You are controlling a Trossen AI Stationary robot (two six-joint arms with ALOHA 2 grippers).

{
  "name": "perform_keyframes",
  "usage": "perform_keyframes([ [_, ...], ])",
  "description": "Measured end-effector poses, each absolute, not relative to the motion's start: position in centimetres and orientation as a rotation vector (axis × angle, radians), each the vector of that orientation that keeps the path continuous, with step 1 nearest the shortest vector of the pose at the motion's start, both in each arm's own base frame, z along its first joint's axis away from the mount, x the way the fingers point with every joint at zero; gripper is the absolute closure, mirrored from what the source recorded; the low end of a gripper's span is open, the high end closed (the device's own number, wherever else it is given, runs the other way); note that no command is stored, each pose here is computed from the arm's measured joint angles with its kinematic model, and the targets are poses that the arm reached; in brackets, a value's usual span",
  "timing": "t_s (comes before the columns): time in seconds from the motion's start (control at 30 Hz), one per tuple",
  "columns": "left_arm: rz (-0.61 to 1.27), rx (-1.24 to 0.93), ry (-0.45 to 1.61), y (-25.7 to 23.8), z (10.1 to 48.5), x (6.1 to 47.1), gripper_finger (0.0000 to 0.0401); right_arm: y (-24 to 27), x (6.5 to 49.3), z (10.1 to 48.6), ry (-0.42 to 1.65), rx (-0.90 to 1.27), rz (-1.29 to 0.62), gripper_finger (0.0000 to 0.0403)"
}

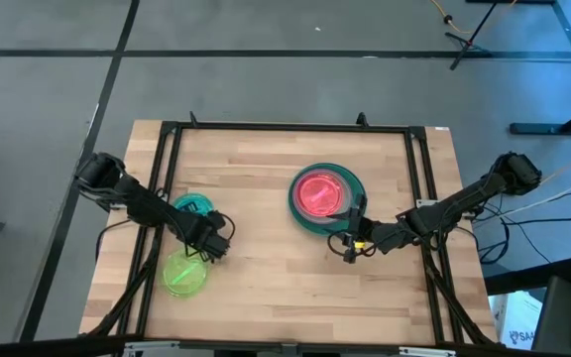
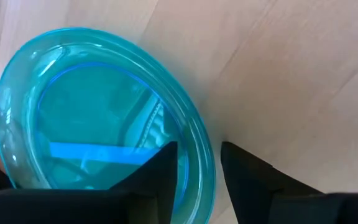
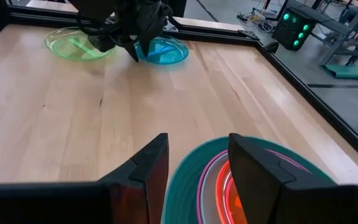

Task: Stack plastic plates
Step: Stack the blue plate on top of the light pink plate

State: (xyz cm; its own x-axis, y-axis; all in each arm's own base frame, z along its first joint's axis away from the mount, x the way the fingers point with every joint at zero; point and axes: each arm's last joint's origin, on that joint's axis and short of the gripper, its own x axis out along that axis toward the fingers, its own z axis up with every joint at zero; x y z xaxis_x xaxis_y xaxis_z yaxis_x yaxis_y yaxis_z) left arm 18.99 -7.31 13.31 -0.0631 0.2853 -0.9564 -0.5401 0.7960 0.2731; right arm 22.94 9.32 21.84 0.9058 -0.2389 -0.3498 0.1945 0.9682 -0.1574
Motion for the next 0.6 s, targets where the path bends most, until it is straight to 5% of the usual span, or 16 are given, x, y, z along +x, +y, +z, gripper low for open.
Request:
perform_keyframes([
  [0.17,0.68,-0.202,1.504,-7.2,12.9,18.6,0.03,9.3,22.9,21.8,0.383,-0.125,-0.225,0.0247],
  [0.4,0.613,-0.123,1.516,-7.2,12.9,18.7,0.0388,9.3,22.9,21.8,0.382,-0.127,-0.224,0.0247],
  [0.6,0.59,-0.002,1.473,-7.2,13.8,19.6,0.0395,9.3,22.9,21.8,0.382,-0.128,-0.225,0.0247],
])
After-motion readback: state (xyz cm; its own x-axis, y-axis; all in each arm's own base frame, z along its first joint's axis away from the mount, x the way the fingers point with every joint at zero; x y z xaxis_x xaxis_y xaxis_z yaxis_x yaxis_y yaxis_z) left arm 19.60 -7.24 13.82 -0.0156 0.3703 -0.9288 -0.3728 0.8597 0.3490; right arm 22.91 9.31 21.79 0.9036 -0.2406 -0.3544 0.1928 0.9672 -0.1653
